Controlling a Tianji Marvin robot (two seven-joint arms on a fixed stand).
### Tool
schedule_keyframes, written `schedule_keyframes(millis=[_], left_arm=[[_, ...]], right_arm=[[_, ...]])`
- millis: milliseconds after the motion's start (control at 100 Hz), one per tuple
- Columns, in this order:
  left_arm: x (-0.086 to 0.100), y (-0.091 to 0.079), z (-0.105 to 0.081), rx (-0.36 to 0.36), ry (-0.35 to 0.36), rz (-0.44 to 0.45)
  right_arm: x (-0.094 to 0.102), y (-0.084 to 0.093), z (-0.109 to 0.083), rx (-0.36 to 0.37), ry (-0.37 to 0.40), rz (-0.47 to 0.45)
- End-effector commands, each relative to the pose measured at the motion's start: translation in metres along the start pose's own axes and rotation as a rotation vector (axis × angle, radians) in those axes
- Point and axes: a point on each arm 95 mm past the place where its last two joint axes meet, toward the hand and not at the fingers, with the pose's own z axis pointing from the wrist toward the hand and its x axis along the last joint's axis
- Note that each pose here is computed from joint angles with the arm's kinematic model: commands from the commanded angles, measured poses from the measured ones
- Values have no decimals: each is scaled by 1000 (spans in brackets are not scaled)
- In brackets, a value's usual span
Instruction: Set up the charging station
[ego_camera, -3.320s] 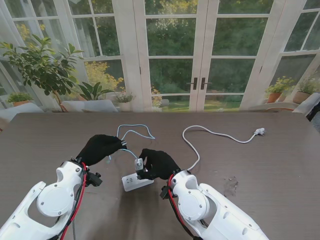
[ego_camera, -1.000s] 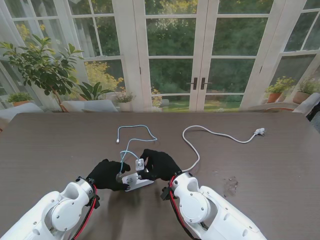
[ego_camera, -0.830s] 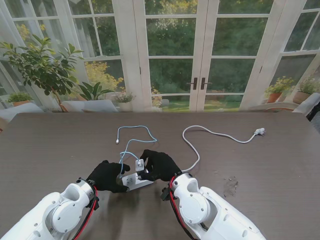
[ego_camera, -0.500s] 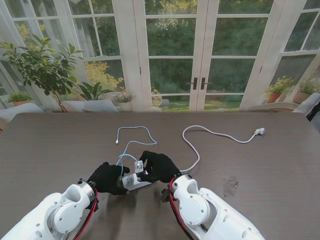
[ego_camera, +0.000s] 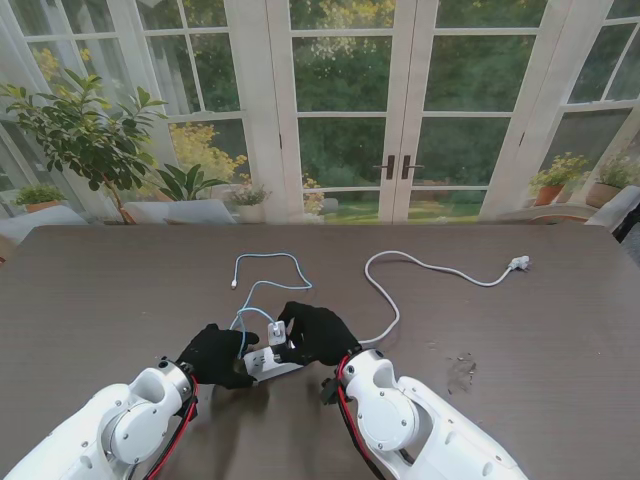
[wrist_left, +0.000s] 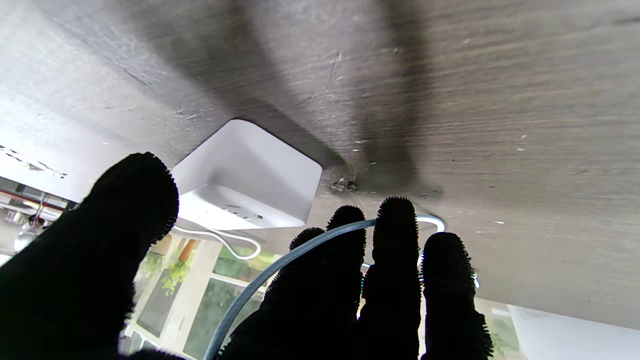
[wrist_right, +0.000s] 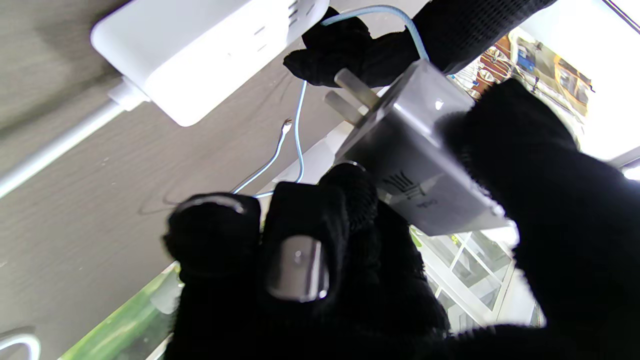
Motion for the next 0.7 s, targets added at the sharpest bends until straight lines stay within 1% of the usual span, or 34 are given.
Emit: schedule_keyframes(millis=[0, 260, 470, 690], left_arm=[[0, 2, 3, -13, -2, -8], [0, 3, 8, 3, -7, -13], [1, 3, 7, 5, -7, -6], [3, 2, 7, 3, 8, 2]], right_arm=[[2, -4, 0, 14, 1, 11], [0, -4, 0, 14, -2, 15], [-2, -6, 0, 16, -2, 15], [-3, -9, 2, 23, 5, 18]])
